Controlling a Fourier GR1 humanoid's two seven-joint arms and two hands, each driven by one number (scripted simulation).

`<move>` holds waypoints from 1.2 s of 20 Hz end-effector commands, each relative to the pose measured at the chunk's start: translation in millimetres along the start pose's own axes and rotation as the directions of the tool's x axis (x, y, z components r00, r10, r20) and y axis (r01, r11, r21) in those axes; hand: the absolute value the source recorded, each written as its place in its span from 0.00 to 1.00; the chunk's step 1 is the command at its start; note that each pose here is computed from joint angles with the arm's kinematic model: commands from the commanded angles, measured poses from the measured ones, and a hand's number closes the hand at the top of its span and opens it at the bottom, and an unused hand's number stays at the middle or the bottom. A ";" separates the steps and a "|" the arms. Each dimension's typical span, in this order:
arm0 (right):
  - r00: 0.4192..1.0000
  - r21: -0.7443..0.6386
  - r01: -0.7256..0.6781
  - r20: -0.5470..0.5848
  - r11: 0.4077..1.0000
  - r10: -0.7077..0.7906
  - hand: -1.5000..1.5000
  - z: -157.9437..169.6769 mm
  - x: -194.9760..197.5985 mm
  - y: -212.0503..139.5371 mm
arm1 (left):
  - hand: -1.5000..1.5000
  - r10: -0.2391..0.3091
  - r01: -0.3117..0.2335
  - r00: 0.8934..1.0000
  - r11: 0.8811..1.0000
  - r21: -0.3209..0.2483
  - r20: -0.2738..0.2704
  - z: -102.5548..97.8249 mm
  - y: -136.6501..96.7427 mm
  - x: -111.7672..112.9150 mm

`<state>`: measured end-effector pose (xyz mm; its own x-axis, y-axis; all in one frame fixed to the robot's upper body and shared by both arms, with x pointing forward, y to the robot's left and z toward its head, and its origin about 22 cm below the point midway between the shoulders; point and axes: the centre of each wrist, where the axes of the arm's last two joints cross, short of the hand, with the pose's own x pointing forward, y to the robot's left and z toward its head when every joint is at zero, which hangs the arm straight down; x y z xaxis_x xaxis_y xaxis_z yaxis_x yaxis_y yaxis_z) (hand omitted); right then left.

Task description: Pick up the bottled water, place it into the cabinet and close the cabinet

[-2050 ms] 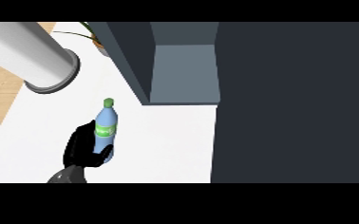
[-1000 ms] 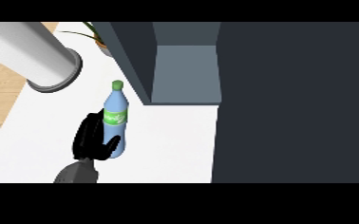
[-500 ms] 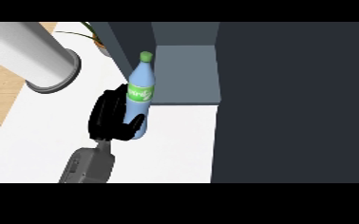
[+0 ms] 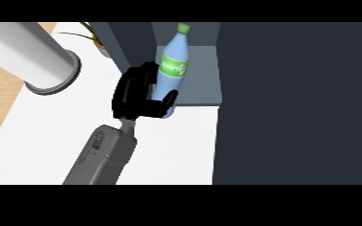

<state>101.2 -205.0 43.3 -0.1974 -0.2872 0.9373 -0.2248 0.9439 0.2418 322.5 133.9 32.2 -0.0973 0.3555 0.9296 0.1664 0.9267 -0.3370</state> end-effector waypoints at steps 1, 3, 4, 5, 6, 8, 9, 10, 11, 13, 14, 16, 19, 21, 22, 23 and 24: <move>1.000 -0.007 0.000 -0.007 1.000 0.000 0.00 -11.4 6.4 -0.4 | 1.00 -0.098 0.098 0.994 0.995 -0.007 0.039 -22.7 -28.9 6.2; 1.000 -0.008 0.028 -0.001 1.000 -0.028 0.00 -10.4 7.3 4.1 | 1.00 -0.152 0.151 0.988 0.988 0.010 0.041 -26.8 -31.6 -8.9; 1.000 -0.005 0.012 -0.002 1.000 -0.012 0.00 -10.7 -1.9 -1.3 | 1.00 -0.169 0.169 0.985 0.986 0.006 0.042 -40.5 -41.1 16.8; 1.000 0.016 0.012 0.010 1.000 -0.012 0.00 -11.3 -9.2 -8.9 | 1.00 -0.186 0.185 0.982 0.983 0.010 0.045 -41.5 -37.7 4.9; 1.000 -0.013 0.029 0.000 1.000 -0.029 0.00 4.3 -3.9 -17.9 | 1.00 -0.196 0.196 0.980 0.981 0.014 0.044 -36.7 -41.5 6.6; 1.000 0.008 0.024 0.004 1.000 -0.024 0.00 -4.3 5.0 -1.1 | 1.00 -0.231 0.229 0.971 0.972 0.052 0.056 -52.9 -50.6 16.4; 1.000 0.016 0.022 -0.014 1.000 -0.022 0.00 -7.7 1.1 -2.6 | 1.00 -0.251 0.248 0.966 0.967 0.050 0.057 -52.4 -48.5 8.4; 1.000 0.011 0.013 0.000 1.000 -0.013 0.00 -13.2 -8.5 2.8 | 1.00 -0.254 0.251 0.966 0.966 0.061 0.050 -58.8 -54.2 24.5; 0.999 0.025 0.036 -0.005 0.999 -0.036 0.00 -6.5 -12.3 6.9 | 1.00 -0.260 0.254 0.965 0.962 0.100 0.045 -58.8 -57.2 15.7; 1.000 0.026 0.027 0.008 0.999 -0.027 0.00 -10.6 -2.3 -0.4 | 1.00 -0.291 0.283 0.955 0.951 0.124 0.053 -63.8 -60.5 20.5; 1.000 0.023 0.023 -0.011 0.999 -0.023 0.00 -9.7 -11.2 -5.2 | 1.00 -0.316 0.306 0.947 0.943 0.131 0.061 -66.7 -53.1 23.3; 0.999 0.023 0.046 -0.002 0.999 -0.046 0.00 -10.4 -7.0 10.7 | 1.00 -0.354 0.342 0.934 0.924 0.169 0.045 -67.5 -48.6 20.1; 0.999 0.031 0.039 -0.009 0.999 -0.038 0.00 -8.4 1.4 3.3 | 1.00 -0.386 0.374 0.922 0.908 0.190 0.032 -67.7 -52.8 20.3; 0.999 0.040 0.034 0.003 0.999 -0.034 0.00 -6.7 -7.2 0.4 | 1.00 -0.407 0.395 0.914 0.891 0.222 0.006 -71.4 -43.1 25.3; 0.999 0.059 0.039 -0.001 0.997 -0.039 0.00 -14.0 -6.6 6.0 | 1.00 -0.441 0.431 0.898 0.873 0.228 -0.008 -66.3 -38.6 12.0; 0.999 0.061 0.033 -0.001 0.998 -0.033 0.00 -7.6 -1.3 3.4 | 1.00 -0.462 0.449 0.887 0.864 0.228 0.002 -65.8 -39.9 13.1; 1.000 0.057 0.027 0.003 0.998 -0.027 0.00 -13.0 1.6 -2.9 | 1.00 -0.473 0.458 0.881 0.849 0.262 -0.006 -72.1 -35.2 22.7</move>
<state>110.6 -201.6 43.6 -0.1893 -0.3171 0.9293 -0.2758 0.9255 0.2596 329.4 106.1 25.5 -0.1275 -0.0496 0.9906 -0.2397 0.9707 0.0178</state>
